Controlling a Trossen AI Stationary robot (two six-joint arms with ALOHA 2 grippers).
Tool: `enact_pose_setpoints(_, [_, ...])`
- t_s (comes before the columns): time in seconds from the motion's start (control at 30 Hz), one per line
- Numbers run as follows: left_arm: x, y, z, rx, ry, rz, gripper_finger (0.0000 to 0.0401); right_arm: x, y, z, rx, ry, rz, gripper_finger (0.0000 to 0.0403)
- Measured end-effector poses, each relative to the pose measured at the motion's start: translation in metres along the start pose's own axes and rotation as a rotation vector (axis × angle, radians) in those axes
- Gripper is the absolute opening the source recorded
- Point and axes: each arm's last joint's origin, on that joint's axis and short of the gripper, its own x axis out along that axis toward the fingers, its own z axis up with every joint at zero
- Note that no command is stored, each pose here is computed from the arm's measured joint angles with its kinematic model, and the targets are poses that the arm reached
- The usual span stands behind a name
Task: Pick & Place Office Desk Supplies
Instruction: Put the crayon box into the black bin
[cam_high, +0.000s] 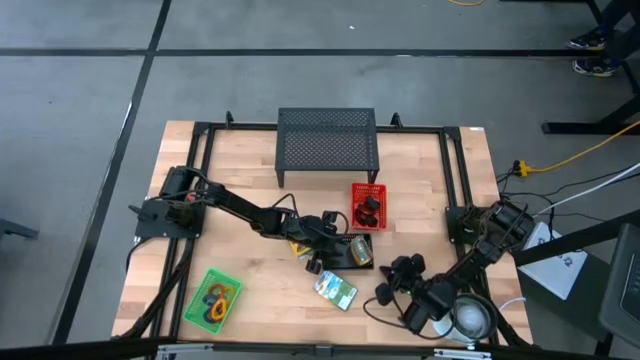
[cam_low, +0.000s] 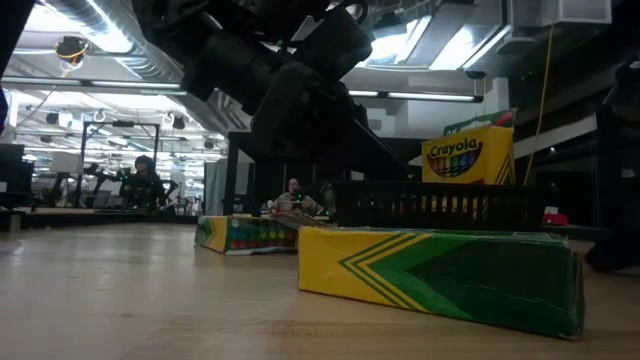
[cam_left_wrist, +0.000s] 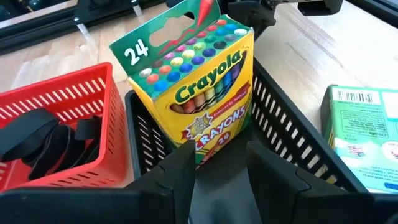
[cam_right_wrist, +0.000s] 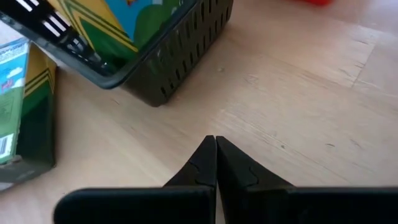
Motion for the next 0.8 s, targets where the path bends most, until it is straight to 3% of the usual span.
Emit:
enact_pose_setpoints(0.23, [0.000, 0.000, 0.000, 0.008, 0.001, 0.000, 0.0141, 0.001, 0.006, 0.013, 0.042, 0.062, -0.026, 0.0000])
enact_pose_setpoints(0.47, [0.000, 0.001, 0.000, 0.022, 0.002, 0.002, 0.0141, 0.008, 0.007, 0.035, -0.035, 0.156, -0.104, 0.0000])
enact_pose_setpoints(0.8, [0.000, 0.000, -0.001, 0.016, 0.005, -0.026, 0.0141, 0.022, -0.013, 0.035, -0.068, 0.078, -0.112, 0.0000])
